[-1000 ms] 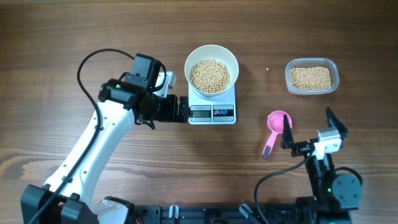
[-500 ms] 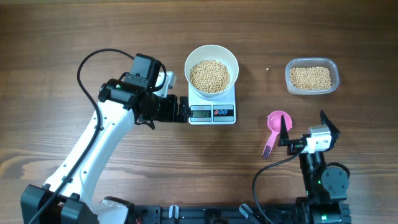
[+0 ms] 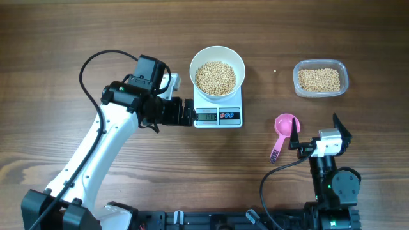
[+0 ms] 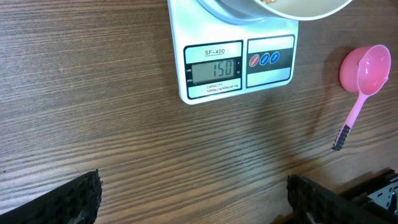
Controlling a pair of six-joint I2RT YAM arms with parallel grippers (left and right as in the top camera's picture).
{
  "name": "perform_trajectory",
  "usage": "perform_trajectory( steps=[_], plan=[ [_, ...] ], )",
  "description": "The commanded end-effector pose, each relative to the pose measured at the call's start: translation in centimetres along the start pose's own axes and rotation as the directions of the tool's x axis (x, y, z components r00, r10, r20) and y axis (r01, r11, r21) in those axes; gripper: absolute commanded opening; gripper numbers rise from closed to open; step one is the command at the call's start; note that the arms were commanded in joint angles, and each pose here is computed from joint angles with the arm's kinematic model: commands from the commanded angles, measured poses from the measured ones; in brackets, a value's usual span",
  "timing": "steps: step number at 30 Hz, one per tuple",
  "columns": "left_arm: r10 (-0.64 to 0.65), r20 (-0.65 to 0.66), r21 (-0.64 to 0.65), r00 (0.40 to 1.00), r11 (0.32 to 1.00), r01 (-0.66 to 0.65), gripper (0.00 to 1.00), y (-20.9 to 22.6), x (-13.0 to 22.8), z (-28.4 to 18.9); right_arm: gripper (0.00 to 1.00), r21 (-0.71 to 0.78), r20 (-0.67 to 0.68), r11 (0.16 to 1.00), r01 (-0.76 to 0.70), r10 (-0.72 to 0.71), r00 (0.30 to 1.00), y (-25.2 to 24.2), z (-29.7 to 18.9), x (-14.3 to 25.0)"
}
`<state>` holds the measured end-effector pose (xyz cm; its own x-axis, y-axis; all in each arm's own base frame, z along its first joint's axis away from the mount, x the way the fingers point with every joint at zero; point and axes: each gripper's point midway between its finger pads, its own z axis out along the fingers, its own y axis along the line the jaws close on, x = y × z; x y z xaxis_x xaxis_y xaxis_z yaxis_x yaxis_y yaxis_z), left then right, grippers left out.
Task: Scoop item into bowl and weigh 150g on scale
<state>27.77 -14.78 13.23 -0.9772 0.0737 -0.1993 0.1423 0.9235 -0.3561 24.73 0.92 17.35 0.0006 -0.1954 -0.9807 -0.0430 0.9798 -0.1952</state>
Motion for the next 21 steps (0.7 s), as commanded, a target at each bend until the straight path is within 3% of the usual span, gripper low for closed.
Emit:
perform_trajectory(
  steps=[1,18,21],
  plan=[
    [0.016,-0.005,0.003,1.000,1.000,-0.016,1.00,0.06,-0.01,0.19,1.00,0.025,0.010,1.000,0.013,-0.013,1.000,-0.47,-0.07,-0.23],
    [0.016,-0.005,0.003,1.000,1.000,-0.016,1.00,0.06,-0.01,0.19,1.00,0.046,0.005,0.998,0.051,-0.051,0.999,-0.84,-0.08,-0.17],
    [0.016,-0.005,0.003,1.000,1.000,-0.016,1.00,0.06,-0.01,0.19,1.00,0.062,0.006,0.998,-0.031,0.031,1.000,-1.16,-0.10,-0.11]
  ],
)
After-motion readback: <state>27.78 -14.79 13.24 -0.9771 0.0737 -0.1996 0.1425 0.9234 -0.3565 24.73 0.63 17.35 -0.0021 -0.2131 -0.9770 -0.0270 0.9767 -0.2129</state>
